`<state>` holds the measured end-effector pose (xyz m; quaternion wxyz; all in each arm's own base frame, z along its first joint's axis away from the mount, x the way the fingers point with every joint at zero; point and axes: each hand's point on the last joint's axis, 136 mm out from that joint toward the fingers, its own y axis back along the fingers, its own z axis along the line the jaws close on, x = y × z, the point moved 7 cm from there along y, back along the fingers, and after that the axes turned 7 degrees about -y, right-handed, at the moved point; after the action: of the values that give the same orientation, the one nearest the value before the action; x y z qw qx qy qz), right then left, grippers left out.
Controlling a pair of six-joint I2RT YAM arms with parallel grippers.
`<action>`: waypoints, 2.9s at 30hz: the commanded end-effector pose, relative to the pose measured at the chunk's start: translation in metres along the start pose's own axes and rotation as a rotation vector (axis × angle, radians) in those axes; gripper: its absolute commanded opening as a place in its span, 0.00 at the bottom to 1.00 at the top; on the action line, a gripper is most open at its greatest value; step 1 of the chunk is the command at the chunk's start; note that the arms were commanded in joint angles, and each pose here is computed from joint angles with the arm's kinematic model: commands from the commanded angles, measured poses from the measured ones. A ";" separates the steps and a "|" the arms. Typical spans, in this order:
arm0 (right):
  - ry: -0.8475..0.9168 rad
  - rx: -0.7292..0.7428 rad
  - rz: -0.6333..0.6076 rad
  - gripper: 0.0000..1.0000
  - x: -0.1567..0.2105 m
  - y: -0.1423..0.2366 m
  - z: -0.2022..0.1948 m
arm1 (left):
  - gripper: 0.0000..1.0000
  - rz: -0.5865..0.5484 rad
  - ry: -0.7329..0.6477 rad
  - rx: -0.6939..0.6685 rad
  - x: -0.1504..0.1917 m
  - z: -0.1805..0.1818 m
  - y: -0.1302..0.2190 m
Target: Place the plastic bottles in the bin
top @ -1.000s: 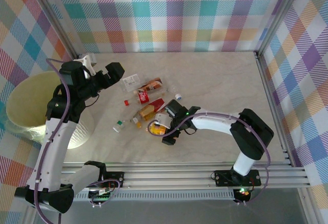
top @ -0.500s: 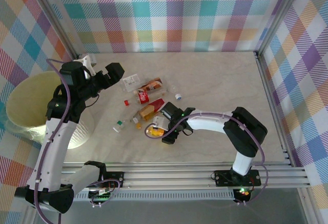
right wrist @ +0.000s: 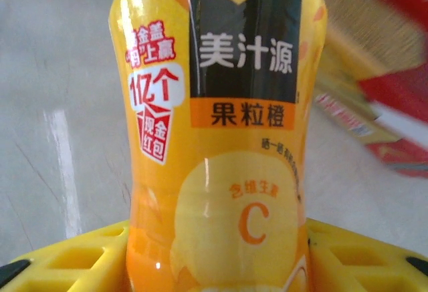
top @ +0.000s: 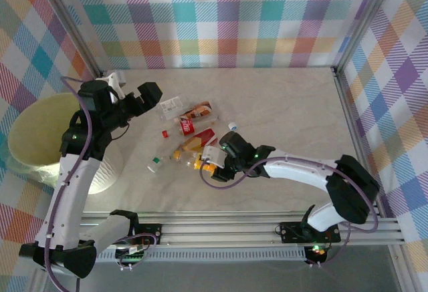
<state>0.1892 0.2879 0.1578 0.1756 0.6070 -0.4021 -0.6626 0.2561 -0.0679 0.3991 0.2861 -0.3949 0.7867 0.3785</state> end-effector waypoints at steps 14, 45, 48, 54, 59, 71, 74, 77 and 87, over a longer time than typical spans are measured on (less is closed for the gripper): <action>-0.325 0.124 -0.487 0.43 -0.064 0.061 -0.024 | 1.00 0.089 0.052 0.125 0.016 -0.008 -0.022; -0.599 -0.029 -0.671 0.44 -0.088 0.103 -0.041 | 0.83 0.308 -0.131 0.259 0.085 -0.100 -0.105; -0.600 -0.022 -0.668 0.46 -0.087 0.103 -0.041 | 0.75 0.324 -0.135 0.279 0.089 -0.102 -0.105; -0.596 -0.028 -0.660 0.55 -0.087 0.102 -0.041 | 0.61 0.320 -0.172 0.270 0.088 -0.100 -0.103; -0.568 -0.027 -0.641 0.67 -0.085 0.102 -0.039 | 0.60 0.279 -0.163 0.237 0.085 -0.096 -0.102; -0.442 0.025 -0.594 0.93 -0.076 0.115 -0.033 | 0.58 0.224 -0.148 0.145 0.079 -0.086 -0.099; -0.402 0.039 -0.573 1.00 -0.072 0.118 -0.031 | 0.58 0.214 -0.153 0.123 0.077 -0.084 -0.097; -0.380 0.056 -0.552 1.00 -0.069 0.121 -0.030 | 0.58 0.199 -0.157 0.092 0.075 -0.081 -0.093; -0.378 0.140 -0.556 1.00 -0.063 0.126 -0.036 | 0.58 0.099 -0.227 -0.083 0.044 -0.069 -0.060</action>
<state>0.2025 0.2499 0.2827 -0.1078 0.5545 -0.2887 -0.7730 0.2838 -0.1895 0.3479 0.3116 -0.2808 0.7871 0.4522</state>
